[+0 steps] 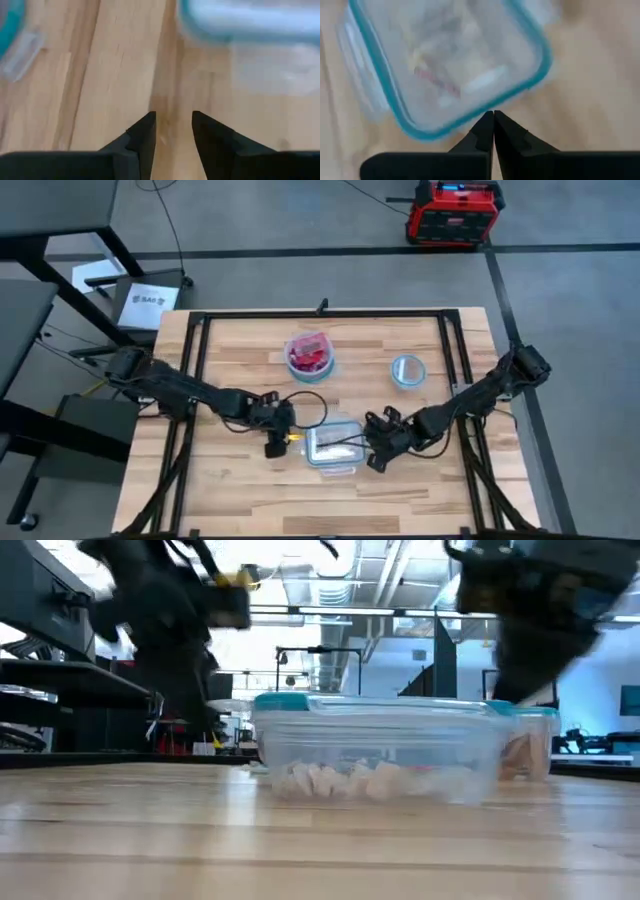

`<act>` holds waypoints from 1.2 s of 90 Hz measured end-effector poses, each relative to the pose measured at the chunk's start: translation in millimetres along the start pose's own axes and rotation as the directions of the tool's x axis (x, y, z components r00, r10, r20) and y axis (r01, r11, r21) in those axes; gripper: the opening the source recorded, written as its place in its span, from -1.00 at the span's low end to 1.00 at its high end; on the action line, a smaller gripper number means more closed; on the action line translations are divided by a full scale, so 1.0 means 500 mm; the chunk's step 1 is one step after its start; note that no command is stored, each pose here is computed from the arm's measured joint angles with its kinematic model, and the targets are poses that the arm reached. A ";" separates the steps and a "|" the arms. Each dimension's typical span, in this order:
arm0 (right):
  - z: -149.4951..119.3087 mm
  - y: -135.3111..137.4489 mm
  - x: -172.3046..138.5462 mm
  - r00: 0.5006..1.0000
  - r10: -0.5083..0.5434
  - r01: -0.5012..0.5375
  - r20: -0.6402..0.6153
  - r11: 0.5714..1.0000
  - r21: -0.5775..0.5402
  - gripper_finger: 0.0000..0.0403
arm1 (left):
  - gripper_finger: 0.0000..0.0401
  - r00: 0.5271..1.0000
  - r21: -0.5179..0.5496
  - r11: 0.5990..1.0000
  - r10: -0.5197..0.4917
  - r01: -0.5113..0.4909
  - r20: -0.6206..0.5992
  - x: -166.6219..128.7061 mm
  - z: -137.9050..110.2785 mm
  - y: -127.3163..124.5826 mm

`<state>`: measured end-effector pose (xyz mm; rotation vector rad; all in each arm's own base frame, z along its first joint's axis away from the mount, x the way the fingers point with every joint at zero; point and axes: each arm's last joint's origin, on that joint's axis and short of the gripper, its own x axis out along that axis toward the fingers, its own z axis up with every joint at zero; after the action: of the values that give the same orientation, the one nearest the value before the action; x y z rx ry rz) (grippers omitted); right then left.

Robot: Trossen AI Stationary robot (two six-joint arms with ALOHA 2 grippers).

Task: Sort candy
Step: Close the rectangular transparent bin

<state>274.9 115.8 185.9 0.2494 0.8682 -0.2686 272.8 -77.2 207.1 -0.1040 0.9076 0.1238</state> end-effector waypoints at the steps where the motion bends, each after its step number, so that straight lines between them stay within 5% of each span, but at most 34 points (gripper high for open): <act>1: 0.005 0.001 0.000 1.000 0.004 -0.004 0.015 1.000 -0.007 -1.00 | -0.44 1.000 -0.001 1.000 0.000 0.000 0.011 -0.005 0.000 -0.002; 22: 0.081 0.014 0.016 0.909 0.230 -0.177 0.347 0.968 -0.179 -1.00 | -0.44 0.985 0.025 1.000 -0.001 -0.003 0.171 -0.053 0.013 -0.029; 51: 0.083 -0.024 0.168 0.757 0.521 -0.400 0.395 0.847 -0.351 -1.00 | -0.44 0.970 -0.024 0.995 -0.089 0.097 0.225 -0.004 -0.027 -0.078; 69: 0.066 -0.015 0.226 0.785 0.509 -0.367 0.352 0.841 -0.397 -1.00 | -0.44 0.956 -0.049 0.989 -0.124 0.142 0.266 -0.001 -0.044 -0.091; 93: 0.068 -0.025 0.232 0.805 0.486 -0.354 0.340 0.854 -0.382 -1.00 | -0.44 0.966 -0.080 0.989 -0.102 0.125 0.239 0.026 -0.089 -0.067; 108: 0.066 -0.026 0.234 0.813 0.480 -0.351 0.329 0.855 -0.381 -1.00 | -0.44 0.941 -0.079 0.985 -0.121 0.153 0.317 0.030 -0.072 -0.065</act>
<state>366.2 77.9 114.2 0.0844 0.4000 0.2302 258.9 -113.6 174.3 -0.2369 0.5755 0.0546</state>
